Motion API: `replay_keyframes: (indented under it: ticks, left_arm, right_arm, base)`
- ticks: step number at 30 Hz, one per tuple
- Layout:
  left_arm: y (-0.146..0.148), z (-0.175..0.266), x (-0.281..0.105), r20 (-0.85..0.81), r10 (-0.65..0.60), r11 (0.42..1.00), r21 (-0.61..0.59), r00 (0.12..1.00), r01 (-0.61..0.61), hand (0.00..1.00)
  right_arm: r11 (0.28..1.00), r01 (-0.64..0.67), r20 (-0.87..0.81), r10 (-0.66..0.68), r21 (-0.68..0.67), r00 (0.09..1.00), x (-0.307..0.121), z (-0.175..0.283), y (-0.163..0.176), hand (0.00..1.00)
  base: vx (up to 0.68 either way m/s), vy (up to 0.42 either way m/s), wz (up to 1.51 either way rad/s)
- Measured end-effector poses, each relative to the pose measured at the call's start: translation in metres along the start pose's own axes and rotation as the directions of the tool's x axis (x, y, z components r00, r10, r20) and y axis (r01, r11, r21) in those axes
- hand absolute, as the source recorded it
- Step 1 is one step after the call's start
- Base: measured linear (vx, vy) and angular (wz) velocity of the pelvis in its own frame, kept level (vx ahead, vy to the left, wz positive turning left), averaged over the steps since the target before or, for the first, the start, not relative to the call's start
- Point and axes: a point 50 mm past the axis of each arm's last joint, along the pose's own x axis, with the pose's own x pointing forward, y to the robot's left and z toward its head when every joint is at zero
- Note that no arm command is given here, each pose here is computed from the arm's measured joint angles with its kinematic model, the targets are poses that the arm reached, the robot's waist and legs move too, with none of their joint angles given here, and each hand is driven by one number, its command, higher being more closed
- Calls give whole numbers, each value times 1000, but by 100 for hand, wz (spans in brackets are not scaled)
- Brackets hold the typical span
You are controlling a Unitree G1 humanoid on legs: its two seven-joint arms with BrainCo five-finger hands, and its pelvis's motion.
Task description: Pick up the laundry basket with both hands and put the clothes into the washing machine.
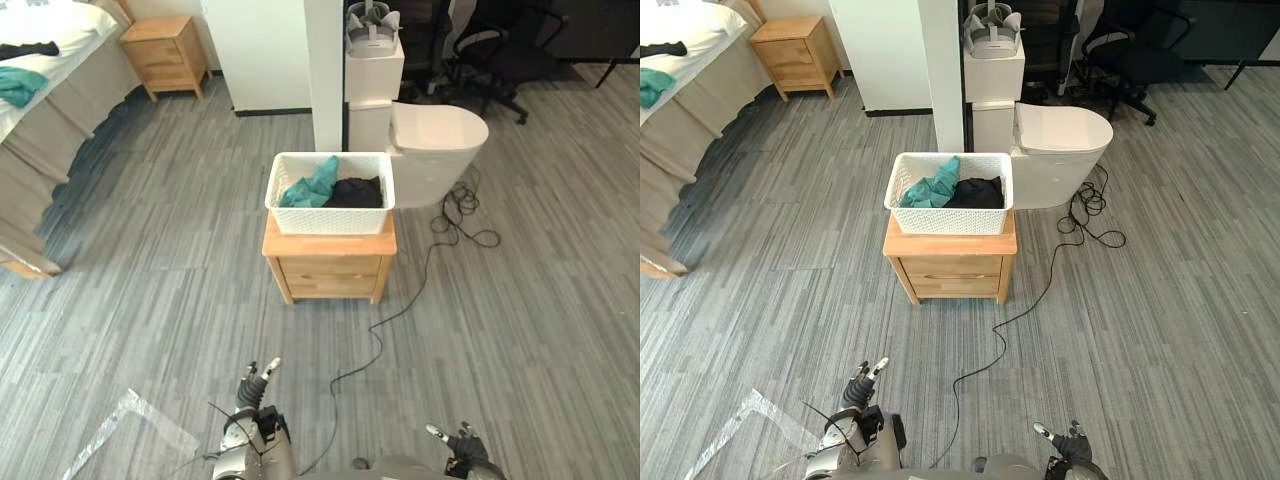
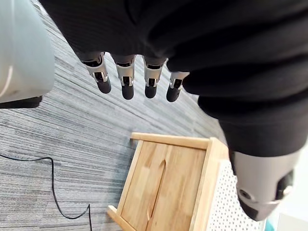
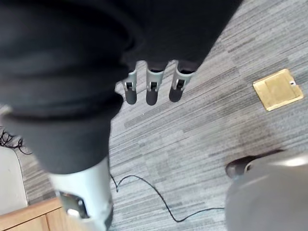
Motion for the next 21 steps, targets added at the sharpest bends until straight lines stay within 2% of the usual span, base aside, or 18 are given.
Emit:
replay_keyframes:
  ticks: [5,9,13,16,21]
  left_arm:
    - [6,-10,-4,-30,-6,999,48,1000,7,0]
    - [35,-22,-9,-81,68,994,91,994,-61,0]
    - [50,-23,-8,-109,118,991,81,987,-109,0]
    - [58,-21,-7,-109,152,986,85,982,-143,0]
    - [66,-6,-4,-53,194,981,11,980,-194,0]
  right_arm:
    - [999,14,-32,-16,-52,999,1,-5,-11,0]
    - [997,14,-106,-22,-75,994,-4,-27,-13,0]
    - [999,29,-126,-27,15,992,-7,-34,-9,0]
    - [995,34,-27,-31,98,999,-4,-12,-10,0]
    - [975,31,136,-63,222,989,-4,22,-12,0]
  base:
    - [410,203,-42]
    - [490,310,-41]
    - [499,240,-8]
    - [396,211,-46]
    - [285,15,-26]
